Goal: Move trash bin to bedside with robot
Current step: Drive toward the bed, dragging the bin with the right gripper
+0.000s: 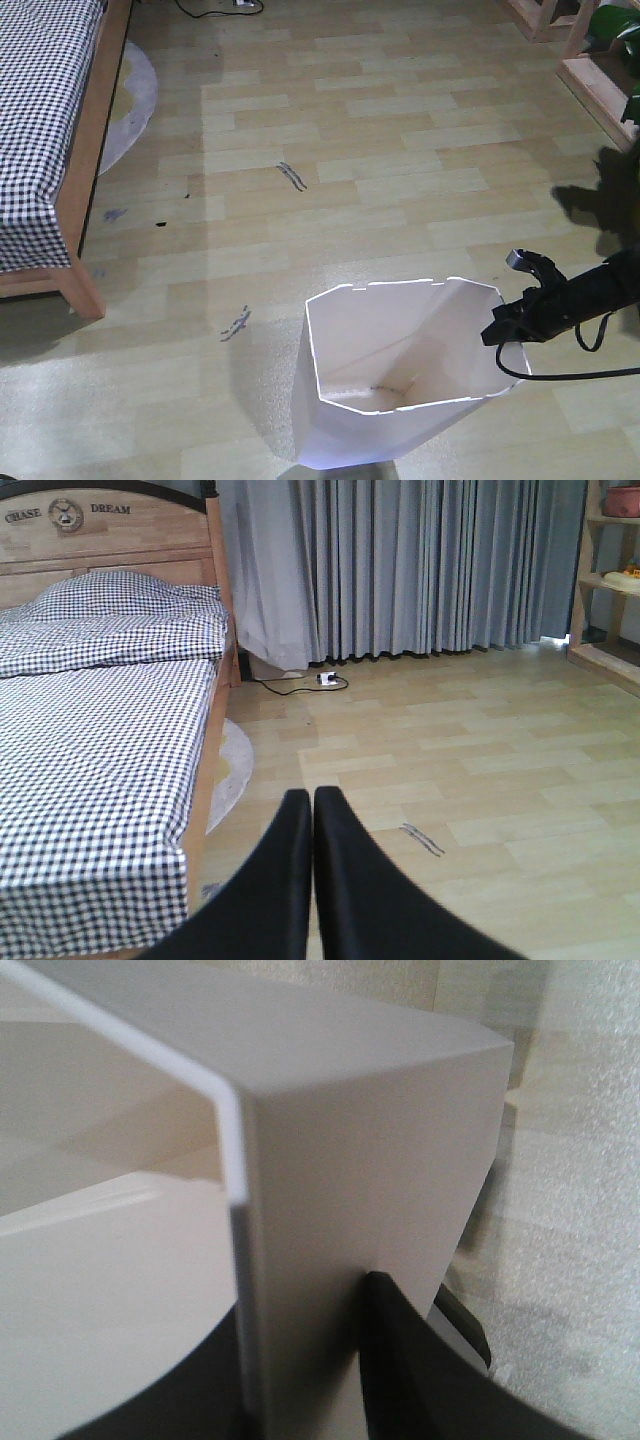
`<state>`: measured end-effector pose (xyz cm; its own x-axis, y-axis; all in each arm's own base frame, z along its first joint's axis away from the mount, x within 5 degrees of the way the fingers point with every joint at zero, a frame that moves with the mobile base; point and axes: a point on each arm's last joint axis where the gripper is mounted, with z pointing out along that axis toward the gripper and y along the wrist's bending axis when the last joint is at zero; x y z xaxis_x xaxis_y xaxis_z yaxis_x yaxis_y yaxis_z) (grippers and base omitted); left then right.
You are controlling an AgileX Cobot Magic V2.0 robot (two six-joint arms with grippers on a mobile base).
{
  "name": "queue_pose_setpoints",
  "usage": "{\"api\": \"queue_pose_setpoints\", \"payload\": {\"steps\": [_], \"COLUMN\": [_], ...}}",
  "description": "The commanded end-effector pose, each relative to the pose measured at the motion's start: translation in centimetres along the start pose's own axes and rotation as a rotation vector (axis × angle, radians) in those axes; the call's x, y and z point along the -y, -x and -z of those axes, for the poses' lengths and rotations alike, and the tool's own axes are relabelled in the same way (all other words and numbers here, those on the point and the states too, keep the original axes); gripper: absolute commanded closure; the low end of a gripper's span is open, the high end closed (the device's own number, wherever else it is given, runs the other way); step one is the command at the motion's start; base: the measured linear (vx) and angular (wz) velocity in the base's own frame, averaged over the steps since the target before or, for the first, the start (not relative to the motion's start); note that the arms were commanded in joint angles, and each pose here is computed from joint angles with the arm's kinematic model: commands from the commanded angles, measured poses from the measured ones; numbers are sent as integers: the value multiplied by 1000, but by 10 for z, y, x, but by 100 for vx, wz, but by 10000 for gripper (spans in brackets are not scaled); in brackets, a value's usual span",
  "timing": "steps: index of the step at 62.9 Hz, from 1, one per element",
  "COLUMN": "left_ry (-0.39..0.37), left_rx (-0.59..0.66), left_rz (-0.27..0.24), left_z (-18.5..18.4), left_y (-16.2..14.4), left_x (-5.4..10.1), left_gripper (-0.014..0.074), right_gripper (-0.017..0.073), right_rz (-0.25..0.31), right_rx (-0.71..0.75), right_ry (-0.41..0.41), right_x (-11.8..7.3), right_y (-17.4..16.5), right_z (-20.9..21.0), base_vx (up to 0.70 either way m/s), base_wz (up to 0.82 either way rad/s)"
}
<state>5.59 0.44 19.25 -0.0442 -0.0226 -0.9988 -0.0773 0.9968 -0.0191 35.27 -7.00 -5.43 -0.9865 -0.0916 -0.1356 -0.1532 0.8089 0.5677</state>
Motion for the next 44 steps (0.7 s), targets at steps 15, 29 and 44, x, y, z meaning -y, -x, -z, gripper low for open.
{"api": "queue_pose_setpoints", "payload": {"steps": [15,29,44], "left_ry": [-9,-9,-9], "left_rx": [101,101,101], "left_rz": [6,6,6], "left_z": [2,2,2], "left_y": [15,15,15], "left_x": [1,1,1], "left_gripper": [600,600,600], "right_gripper": [563,563,563], "right_rz": [6,5,5], "right_rx": [60,63,63], "right_ry": [172,161,161], "right_x": [-28,-27,-27], "right_y": [16,16,16], "right_z": [27,27,27], "base_vx": [28,31,32], "base_wz": [-5,0,11]}}
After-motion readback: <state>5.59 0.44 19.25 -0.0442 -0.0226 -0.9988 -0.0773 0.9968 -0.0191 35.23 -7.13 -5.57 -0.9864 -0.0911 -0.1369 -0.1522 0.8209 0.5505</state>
